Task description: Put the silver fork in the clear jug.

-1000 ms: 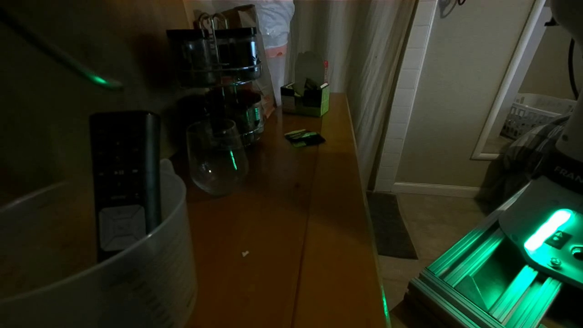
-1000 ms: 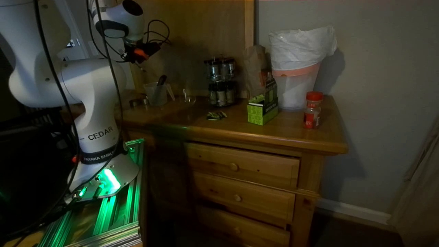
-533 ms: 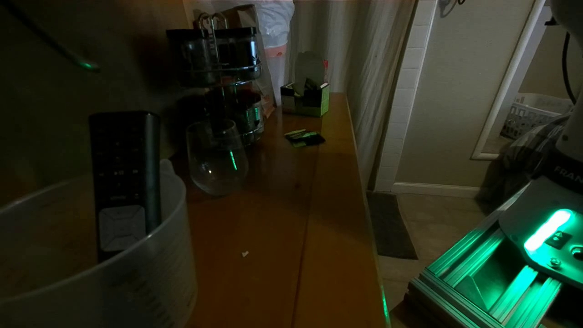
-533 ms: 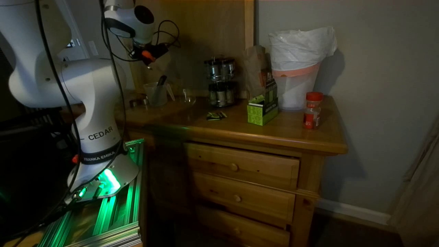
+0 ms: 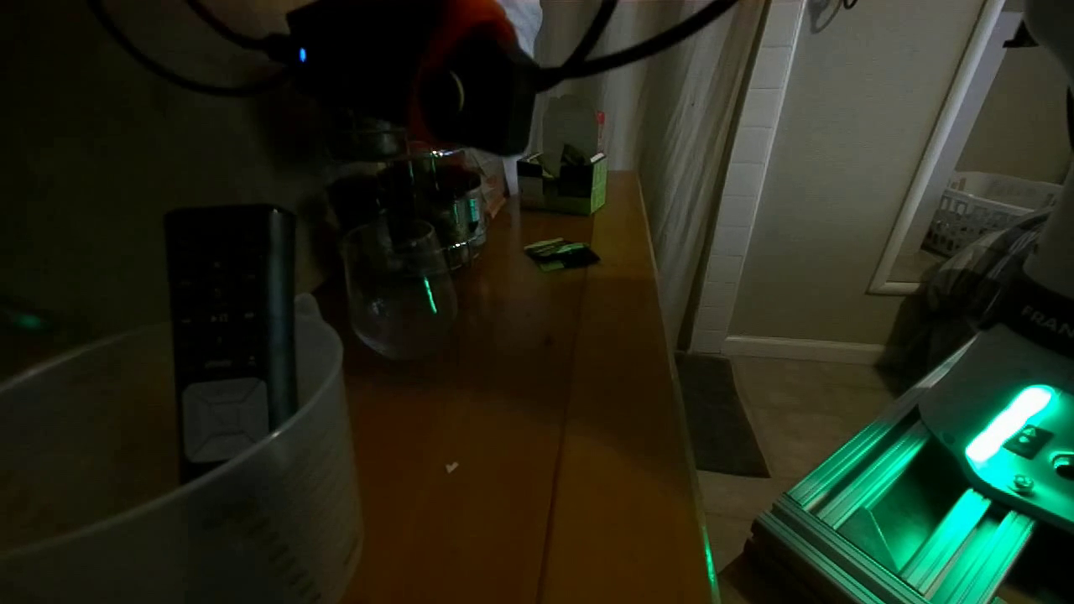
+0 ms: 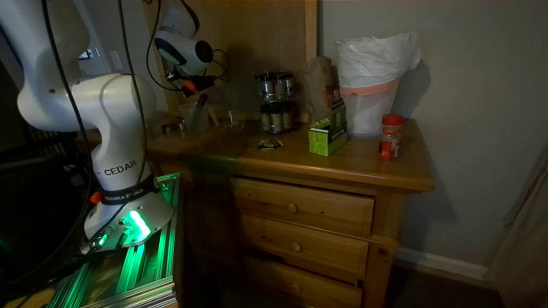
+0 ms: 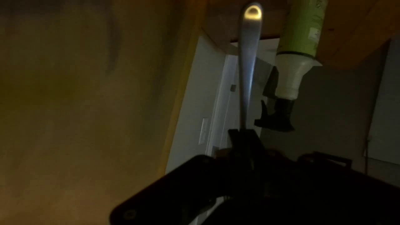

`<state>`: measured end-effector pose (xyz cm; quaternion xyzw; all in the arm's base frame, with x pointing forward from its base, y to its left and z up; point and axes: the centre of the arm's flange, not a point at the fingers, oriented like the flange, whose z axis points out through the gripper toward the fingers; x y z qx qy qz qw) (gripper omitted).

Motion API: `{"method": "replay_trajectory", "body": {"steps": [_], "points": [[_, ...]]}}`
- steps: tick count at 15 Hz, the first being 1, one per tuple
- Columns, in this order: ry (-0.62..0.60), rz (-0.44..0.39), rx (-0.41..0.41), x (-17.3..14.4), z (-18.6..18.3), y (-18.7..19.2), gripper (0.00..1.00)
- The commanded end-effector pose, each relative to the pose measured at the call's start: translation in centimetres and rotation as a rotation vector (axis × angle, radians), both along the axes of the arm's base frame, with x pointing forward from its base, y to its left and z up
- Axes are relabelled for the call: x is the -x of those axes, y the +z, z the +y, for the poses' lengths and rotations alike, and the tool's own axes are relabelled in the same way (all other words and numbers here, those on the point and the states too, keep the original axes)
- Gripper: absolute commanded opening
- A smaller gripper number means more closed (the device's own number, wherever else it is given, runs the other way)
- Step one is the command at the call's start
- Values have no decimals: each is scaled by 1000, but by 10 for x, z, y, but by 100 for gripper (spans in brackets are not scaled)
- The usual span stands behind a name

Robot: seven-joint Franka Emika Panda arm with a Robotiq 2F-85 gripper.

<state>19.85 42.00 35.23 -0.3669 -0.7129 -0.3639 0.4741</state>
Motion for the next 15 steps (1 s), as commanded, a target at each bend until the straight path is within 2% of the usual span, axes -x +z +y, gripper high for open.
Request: {"method": "replay_trajectory", "body": {"steps": [1,4,9,13,14,15], "points": [[34,46,89,5,36,-30,2],[34,44,122,7,45,-43,2],[4,44,121,2,41,-33,2],[-1,91,151,5,34,-29,2],[1,105,155,6,34,-29,32],[-1,111,155,6,34,-29,33]]}}
